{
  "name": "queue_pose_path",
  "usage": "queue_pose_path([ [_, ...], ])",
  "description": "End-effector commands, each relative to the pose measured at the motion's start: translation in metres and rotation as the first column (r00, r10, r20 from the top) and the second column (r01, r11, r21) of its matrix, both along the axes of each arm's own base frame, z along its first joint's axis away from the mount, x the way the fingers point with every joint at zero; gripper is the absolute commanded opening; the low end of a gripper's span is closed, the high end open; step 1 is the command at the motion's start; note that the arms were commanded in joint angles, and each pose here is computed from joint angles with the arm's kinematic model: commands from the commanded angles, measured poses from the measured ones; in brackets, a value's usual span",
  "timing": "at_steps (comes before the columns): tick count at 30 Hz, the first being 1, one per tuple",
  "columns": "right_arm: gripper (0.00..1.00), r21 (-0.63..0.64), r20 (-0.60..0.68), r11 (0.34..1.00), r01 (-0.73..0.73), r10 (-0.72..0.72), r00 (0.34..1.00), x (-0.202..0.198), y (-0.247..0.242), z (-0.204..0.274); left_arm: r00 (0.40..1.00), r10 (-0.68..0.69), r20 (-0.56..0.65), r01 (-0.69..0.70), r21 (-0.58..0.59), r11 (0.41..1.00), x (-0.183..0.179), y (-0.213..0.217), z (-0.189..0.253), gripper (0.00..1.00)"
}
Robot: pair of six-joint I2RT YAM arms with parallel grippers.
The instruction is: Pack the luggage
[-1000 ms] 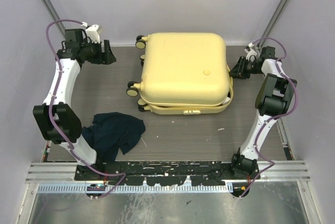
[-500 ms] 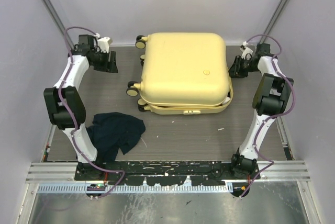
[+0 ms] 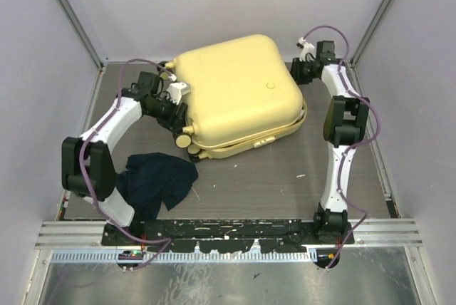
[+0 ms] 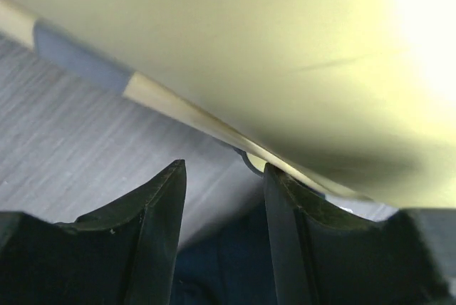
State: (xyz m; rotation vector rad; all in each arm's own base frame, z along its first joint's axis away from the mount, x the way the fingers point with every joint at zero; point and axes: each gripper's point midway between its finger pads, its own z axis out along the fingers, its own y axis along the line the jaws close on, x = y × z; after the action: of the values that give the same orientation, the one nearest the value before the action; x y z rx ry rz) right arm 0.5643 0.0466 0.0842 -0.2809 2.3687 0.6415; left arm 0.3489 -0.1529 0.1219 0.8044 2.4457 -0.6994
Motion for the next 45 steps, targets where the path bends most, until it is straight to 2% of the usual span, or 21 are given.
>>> queue_pose_path([
  [1,0.11,0.119,0.192,0.972,-0.203,0.178,0.965,0.018,0.092,0.065,0.98,-0.17,0.104,0.181,-0.1,0.978,-0.051,-0.036,0.044,0.49],
  [5,0.31,0.157,0.214,0.98,-0.126,0.091,0.973,0.022,0.066,0.089,0.967,-0.18,0.183,0.198,-0.088,0.976,-0.073,-0.053,0.055,0.5],
  [7,0.48,0.172,0.213,0.983,-0.069,0.031,0.977,0.024,0.041,0.097,0.968,-0.148,0.203,0.17,-0.096,0.981,-0.074,-0.055,0.06,0.51],
  [11,0.73,0.191,0.203,0.98,0.061,-0.1,0.974,0.022,-0.025,0.112,0.969,-0.147,0.199,0.176,-0.137,0.975,-0.083,-0.06,0.067,0.52],
  [13,0.77,0.209,0.182,0.97,0.125,-0.164,0.969,0.014,-0.056,0.12,0.966,-0.169,0.195,0.198,-0.139,0.97,-0.089,-0.069,0.064,0.52],
  [18,0.76,0.233,0.073,0.932,0.277,-0.301,0.951,-0.041,-0.101,0.114,0.973,-0.155,0.17,0.183,-0.166,0.969,-0.087,-0.093,0.062,0.51],
  [22,0.72,0.222,-0.003,0.915,0.337,-0.345,0.939,-0.107,-0.101,0.092,0.971,-0.175,0.161,0.203,-0.185,0.961,-0.087,-0.116,0.072,0.49],
  [28,0.64,0.18,-0.131,0.877,0.445,-0.427,0.895,-0.17,-0.105,0.052,0.953,-0.246,0.177,0.278,-0.181,0.943,-0.091,-0.147,0.079,0.49],
  [31,0.58,0.175,-0.21,0.855,0.488,-0.452,0.867,-0.193,-0.102,0.034,0.925,-0.319,0.208,0.358,-0.188,0.915,-0.097,-0.148,0.103,0.59],
  [34,0.53,0.206,-0.237,0.834,0.512,-0.465,0.853,-0.206,-0.092,0.028,0.904,-0.369,0.217,0.415,-0.229,0.881,-0.1,-0.127,0.135,0.69],
  [36,0.51,0.225,-0.234,0.816,0.533,-0.485,0.842,-0.208,-0.087,0.027,0.935,-0.294,0.2,0.344,-0.301,0.89,-0.085,-0.099,0.156,0.69],
  [39,0.48,0.237,-0.242,0.804,0.546,-0.496,0.834,-0.212,-0.076,0.024,0.953,-0.122,0.277,0.213,-0.327,0.921,-0.043,-0.063,0.182,0.69],
  [42,0.45,0.241,-0.258,0.805,0.543,-0.486,0.835,-0.212,-0.059,0.016,0.929,0.105,0.356,0.011,-0.309,0.951,0.014,-0.016,0.191,0.69],
  [45,0.43,0.246,-0.27,0.819,0.518,-0.455,0.849,-0.209,-0.034,0.01,0.878,0.285,0.384,-0.193,-0.26,0.946,0.067,0.033,0.188,0.68],
])
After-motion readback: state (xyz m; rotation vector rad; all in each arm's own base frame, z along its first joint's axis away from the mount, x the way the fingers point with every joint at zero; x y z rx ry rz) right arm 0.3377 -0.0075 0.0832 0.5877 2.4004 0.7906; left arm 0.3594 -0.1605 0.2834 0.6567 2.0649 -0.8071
